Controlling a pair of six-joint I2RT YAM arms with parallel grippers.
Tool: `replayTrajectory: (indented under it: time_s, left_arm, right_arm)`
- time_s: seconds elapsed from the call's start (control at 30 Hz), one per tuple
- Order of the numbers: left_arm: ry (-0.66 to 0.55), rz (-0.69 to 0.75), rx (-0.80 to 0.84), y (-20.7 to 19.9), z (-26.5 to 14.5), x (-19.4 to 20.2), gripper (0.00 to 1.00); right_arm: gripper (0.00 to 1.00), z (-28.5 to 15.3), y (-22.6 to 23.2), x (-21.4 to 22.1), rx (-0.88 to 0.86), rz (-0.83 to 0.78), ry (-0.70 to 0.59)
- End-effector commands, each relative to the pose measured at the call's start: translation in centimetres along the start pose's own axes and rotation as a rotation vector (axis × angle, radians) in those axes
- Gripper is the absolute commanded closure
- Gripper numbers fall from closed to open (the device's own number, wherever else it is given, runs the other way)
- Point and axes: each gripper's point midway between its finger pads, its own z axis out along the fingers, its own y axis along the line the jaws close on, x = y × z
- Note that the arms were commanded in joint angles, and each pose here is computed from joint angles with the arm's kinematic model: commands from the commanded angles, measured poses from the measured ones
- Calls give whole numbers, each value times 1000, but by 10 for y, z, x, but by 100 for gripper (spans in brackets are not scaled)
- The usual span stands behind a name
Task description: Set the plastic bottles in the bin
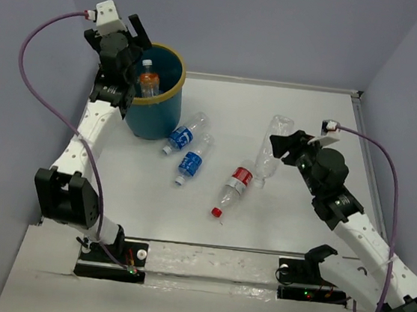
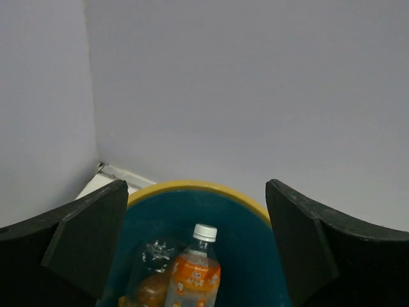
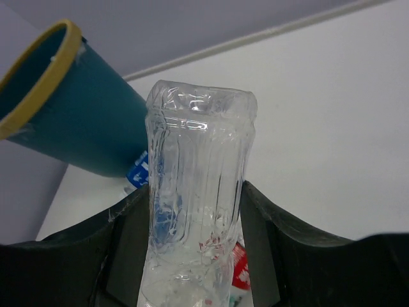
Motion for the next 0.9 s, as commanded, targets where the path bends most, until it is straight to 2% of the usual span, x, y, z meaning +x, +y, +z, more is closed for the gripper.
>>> replayTrajectory:
  time_s: [0.0, 0.03, 0.1, 0.17, 0.23, 0.33, 0.37, 0.4, 0.43, 0.53, 0.57, 0.8, 0.87]
  left_arm:
    - [-148, -191, 170, -20, -58, -97, 1]
    - [-96, -226, 197, -24, -67, -83, 1]
    - [-62, -269, 296, -34, -97, -86, 1]
    - [1, -308, 353, -37, -118, -71, 1]
    - [134, -318, 423, -34, -150, -16, 1]
    - [221, -314, 540, -34, -198, 11, 1]
    - [316, -293, 550, -29, -211, 48, 1]
    - [352, -275, 661, -37, -237, 52, 1]
    - [429, -259, 690, -35, -253, 79, 1]
    - [512, -232, 776, -32, -293, 104, 1]
    - [570, -221, 763, -25, -301, 126, 1]
    - [637, -217, 804, -17, -323, 155, 1]
    - [633, -217, 823, -20, -323, 158, 1]
  right_arm:
    - [57, 7, 74, -86, -235, 5, -200]
    - [57, 12, 92, -106, -280, 6, -239]
    - [57, 17, 117, -120, -347, 8, -253]
    - [57, 29, 148, -136, -417, 7, -271]
    - [57, 38, 183, -152, -484, 4, -302]
    - [57, 51, 214, -159, -531, -21, -316]
    - [57, 58, 232, -163, -557, -38, -324]
    - [57, 63, 241, -164, -567, -51, -330]
    - [57, 66, 252, -161, -582, -59, -323]
    - [57, 89, 277, -172, -595, -75, -353]
    - [57, 94, 285, -173, -597, -73, -360]
    - [58, 163, 339, -163, -586, -80, -451]
    - [58, 179, 342, -165, -563, -67, -488]
